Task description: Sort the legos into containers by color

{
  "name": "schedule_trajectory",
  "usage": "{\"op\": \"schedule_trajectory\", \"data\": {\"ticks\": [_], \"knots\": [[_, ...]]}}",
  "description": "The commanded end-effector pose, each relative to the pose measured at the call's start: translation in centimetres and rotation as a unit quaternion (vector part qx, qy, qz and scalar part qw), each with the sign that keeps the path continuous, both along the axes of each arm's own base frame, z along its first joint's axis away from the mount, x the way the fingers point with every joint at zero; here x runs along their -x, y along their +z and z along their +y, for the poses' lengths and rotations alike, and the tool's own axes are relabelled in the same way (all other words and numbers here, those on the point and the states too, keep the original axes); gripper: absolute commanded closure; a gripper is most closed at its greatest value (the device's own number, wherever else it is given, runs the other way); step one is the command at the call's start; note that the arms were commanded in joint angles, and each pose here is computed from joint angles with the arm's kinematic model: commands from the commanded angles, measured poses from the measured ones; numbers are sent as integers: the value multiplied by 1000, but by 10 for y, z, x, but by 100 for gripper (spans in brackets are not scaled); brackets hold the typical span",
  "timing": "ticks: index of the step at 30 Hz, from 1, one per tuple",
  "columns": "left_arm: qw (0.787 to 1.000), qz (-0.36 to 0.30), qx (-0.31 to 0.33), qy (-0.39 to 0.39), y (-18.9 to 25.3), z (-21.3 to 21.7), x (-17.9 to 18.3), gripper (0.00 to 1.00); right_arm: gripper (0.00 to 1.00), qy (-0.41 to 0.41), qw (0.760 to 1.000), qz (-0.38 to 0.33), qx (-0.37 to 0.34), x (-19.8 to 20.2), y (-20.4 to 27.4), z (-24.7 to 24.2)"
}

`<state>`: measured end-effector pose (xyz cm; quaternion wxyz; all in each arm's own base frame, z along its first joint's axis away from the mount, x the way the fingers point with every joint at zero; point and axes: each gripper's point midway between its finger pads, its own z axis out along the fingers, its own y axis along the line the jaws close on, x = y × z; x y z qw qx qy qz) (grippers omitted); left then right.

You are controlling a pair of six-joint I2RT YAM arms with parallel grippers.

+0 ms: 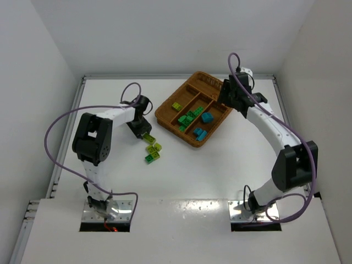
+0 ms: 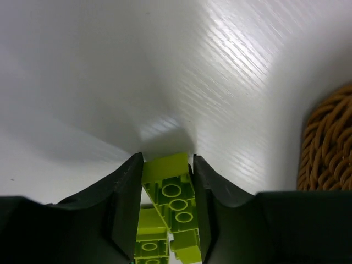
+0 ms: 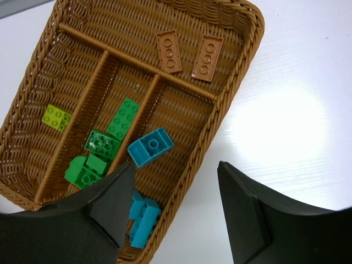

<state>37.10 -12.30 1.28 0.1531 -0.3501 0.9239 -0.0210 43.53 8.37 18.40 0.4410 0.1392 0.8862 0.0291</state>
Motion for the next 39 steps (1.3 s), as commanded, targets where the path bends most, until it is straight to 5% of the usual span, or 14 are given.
{"op": "schedule_trajectory", "data": {"ticks": [1,2,5,16,24,29,33,37,39], "knots": [[999,-31,3,-21,22,-10,-13,60,38,5,1000,-10,-6,9,11,2],[999,-35,0,-32,25,-10,-16,71,38,5,1000,-10,-6,9,11,2],[997,-67,-3,-48,48,-13,-24,78,38,5,1000,-17,-8,16,19,0],[980,-158,-41,-109,112,-28,-54,78,38,6,1000,-8,-13,36,15,-3],[970,-199,-1,-137,127,-82,-119,77,38,7,1000,2,-17,48,18,-4],[959,-226,7,-170,141,-114,-152,13,38,0,1000,-2,-12,58,25,-11],[952,-248,-29,-179,167,-108,-143,3,38,-4,1000,-6,-10,63,29,-14],[943,-242,-94,-208,177,-92,-99,3,38,-7,1000,-4,-6,70,27,-17],[943,-209,-125,-228,148,-78,-67,6,38,-7,1000,-10,-8,73,32,-18]]}}
